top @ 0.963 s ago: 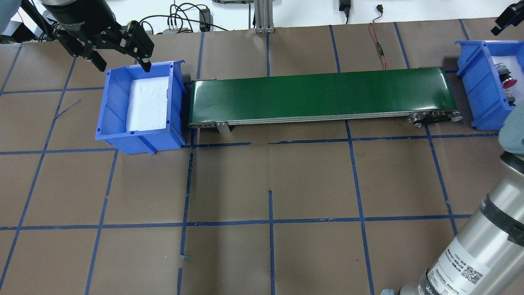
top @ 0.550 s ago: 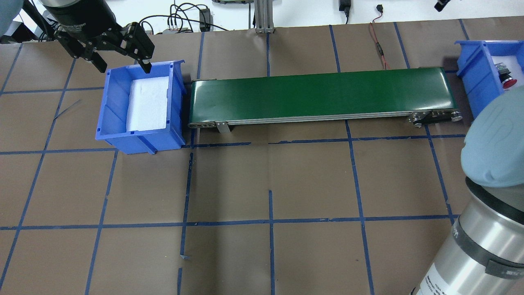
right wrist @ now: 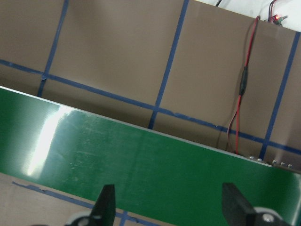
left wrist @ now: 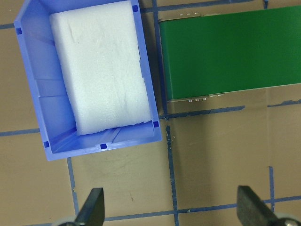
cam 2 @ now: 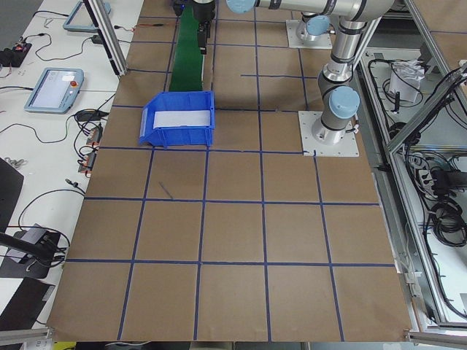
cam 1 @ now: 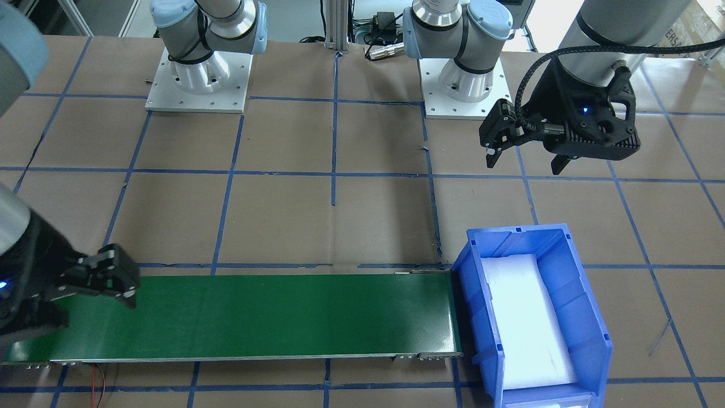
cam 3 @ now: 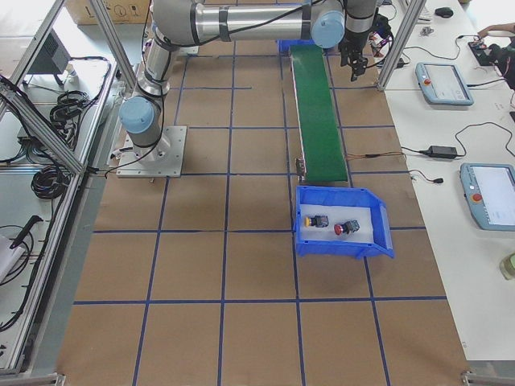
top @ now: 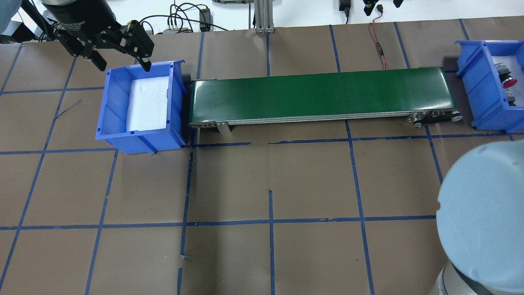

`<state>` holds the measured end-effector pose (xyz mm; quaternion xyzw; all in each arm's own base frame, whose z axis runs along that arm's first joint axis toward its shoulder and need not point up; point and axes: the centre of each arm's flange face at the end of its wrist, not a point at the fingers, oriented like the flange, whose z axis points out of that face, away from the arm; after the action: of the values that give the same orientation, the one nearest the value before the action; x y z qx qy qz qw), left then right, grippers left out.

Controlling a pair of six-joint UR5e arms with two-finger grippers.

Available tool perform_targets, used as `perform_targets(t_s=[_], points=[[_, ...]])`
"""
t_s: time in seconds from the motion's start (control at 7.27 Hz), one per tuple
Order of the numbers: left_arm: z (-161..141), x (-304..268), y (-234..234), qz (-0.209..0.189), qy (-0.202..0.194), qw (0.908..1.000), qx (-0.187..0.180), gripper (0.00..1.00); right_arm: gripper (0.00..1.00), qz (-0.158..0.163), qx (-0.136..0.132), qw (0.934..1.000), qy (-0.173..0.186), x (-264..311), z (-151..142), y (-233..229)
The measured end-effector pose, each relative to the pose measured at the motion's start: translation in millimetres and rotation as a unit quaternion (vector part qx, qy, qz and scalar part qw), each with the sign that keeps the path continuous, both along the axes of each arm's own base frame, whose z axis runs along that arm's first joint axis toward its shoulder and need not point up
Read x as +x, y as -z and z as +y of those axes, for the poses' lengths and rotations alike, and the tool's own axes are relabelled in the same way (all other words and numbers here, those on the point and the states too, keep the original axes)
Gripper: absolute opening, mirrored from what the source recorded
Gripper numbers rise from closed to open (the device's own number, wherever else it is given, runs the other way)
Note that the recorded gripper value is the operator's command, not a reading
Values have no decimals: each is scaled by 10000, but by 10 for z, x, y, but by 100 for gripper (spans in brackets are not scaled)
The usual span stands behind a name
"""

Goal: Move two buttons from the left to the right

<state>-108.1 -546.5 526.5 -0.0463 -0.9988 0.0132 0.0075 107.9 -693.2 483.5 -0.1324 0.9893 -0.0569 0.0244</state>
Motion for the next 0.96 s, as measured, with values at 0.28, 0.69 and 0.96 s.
perform_targets(t_s=[0.28, 0.69, 0.96], points=[[-8, 3, 7, 0, -5, 10000, 1, 100, 82, -62, 414, 9979, 502, 309, 602, -49], [-15, 12, 4, -6, -10, 10000, -15, 100, 83, -20, 850, 9944, 622, 363, 1195, -248], [-26, 14, 23, -6, -11, 10000, -2, 100, 85, 14, 801, 9947, 637, 356, 1476, -424]])
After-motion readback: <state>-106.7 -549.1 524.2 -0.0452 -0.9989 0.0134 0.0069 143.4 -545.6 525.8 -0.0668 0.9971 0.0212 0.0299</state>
